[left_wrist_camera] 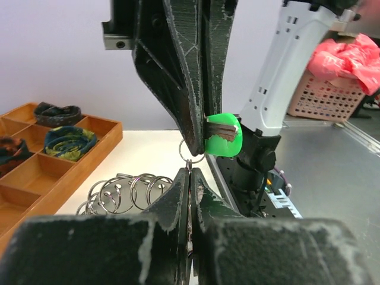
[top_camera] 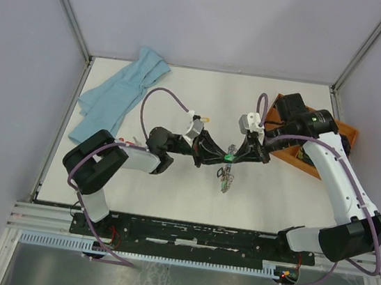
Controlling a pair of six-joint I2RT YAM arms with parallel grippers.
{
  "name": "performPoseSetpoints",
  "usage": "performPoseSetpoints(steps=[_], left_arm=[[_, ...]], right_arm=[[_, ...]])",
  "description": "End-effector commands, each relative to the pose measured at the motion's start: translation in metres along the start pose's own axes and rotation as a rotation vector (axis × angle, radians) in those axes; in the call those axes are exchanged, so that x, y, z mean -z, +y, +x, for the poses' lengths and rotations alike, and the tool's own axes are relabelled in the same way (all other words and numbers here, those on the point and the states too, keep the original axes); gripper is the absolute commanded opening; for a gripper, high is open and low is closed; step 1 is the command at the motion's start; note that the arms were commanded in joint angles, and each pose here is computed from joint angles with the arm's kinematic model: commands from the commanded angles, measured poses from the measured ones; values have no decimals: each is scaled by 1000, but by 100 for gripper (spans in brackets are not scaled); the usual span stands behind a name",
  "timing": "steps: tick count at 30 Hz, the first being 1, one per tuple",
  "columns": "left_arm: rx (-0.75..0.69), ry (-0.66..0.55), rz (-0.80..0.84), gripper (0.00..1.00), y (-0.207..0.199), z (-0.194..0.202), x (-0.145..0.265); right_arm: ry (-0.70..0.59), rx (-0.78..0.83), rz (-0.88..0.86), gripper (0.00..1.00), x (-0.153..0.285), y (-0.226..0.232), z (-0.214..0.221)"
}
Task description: Remove the keys from the keyring
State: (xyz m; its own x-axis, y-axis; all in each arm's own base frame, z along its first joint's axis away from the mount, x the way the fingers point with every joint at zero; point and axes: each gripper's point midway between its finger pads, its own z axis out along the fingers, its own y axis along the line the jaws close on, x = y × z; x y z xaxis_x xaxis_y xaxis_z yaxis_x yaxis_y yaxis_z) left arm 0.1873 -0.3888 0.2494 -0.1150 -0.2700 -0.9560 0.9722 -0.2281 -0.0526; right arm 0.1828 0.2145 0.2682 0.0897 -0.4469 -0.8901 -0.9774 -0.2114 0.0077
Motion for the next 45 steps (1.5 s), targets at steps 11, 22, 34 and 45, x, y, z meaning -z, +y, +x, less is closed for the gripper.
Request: performPoseSetpoints(steps=[11, 22, 34, 45], left_arm=[[9, -356, -260, 3, 15, -77, 3], [89, -498, -383, 3, 15, -98, 13], [138, -477, -581, 3, 40, -86, 20], [141, -394, -704, 3, 58, -70, 18]], right_arm=[[-113, -51, 142, 1, 6, -27, -8], [-212, -149, 187, 1, 8, -48, -7], [-269, -198, 214, 1, 15, -55, -19], [-263, -231, 287, 1, 21, -66, -21]])
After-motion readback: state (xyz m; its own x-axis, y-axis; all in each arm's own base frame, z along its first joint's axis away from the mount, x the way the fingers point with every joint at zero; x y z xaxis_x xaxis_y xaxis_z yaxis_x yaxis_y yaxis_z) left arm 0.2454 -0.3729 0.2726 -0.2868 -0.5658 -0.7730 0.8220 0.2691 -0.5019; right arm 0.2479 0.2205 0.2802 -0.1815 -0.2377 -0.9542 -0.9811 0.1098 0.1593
